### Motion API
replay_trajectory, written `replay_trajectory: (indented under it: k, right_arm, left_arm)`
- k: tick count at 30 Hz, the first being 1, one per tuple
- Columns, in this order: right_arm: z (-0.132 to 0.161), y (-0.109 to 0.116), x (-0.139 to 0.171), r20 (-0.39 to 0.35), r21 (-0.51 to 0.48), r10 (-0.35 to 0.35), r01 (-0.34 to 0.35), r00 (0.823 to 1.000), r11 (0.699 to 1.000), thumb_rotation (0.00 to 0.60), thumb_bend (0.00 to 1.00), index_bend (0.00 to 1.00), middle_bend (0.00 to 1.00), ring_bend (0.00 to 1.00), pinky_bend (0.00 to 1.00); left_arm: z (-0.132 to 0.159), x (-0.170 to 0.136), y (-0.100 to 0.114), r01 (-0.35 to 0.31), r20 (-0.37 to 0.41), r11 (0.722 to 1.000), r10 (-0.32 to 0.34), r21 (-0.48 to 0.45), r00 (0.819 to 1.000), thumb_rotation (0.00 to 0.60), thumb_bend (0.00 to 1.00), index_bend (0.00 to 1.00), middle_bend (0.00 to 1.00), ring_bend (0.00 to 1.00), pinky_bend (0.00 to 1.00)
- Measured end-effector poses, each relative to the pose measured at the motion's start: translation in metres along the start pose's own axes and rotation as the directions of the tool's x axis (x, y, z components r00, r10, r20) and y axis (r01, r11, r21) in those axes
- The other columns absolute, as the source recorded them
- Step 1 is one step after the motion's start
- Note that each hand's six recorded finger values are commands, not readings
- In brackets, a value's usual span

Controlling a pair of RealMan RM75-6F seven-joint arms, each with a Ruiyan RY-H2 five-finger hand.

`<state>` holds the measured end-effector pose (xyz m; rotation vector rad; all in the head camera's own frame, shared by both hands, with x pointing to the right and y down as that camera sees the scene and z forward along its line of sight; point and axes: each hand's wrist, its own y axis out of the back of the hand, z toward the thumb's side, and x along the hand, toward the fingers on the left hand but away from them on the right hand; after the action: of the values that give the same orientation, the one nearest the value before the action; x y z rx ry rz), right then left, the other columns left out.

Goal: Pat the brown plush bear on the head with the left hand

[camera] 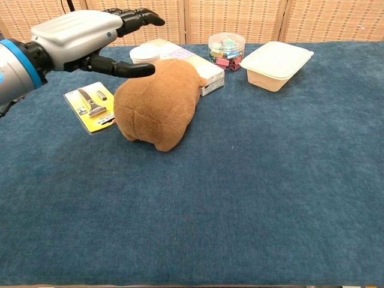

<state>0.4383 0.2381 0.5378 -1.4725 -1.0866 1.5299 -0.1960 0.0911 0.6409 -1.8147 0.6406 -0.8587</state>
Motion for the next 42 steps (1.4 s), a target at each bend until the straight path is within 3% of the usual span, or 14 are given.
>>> replay_trajectory:
  k: [17, 34, 42]
  right_arm:
    - [-0.006, 0.003, -0.003, 0.02, -0.031, 0.0, 0.001, 1.0, 1.0, 0.6, 0.0, 0.0, 0.0, 0.0, 0.0]
    - [-0.016, 0.006, -0.007, 0.044, -0.048, 0.002, 0.0, 0.999, 0.999, 0.6, 0.0, 0.0, 0.0, 0.0, 0.0]
    - [-0.023, 0.005, -0.011, 0.059, -0.05, 0.014, -0.011, 0.998, 0.999, 0.6, 0.0, 0.0, 0.0, 0.0, 0.0]
  left_arm:
    - [0.007, 0.03, -0.033, -0.054, 0.017, 0.998, 0.054, -0.014, 0.998, 0.003, 0.0, 0.0, 0.0, 0.0, 0.0]
    - [0.014, 0.057, -0.077, -0.016, -0.009, 0.999, 0.015, -0.031, 1.0, 0.0, 0.0, 0.0, 0.0, 0.0, 0.0]
    - [0.02, 0.063, -0.086, -0.035, 0.017, 0.999, 0.035, -0.024, 0.999, 0.0, 0.0, 0.0, 0.0, 0.0, 0.0]
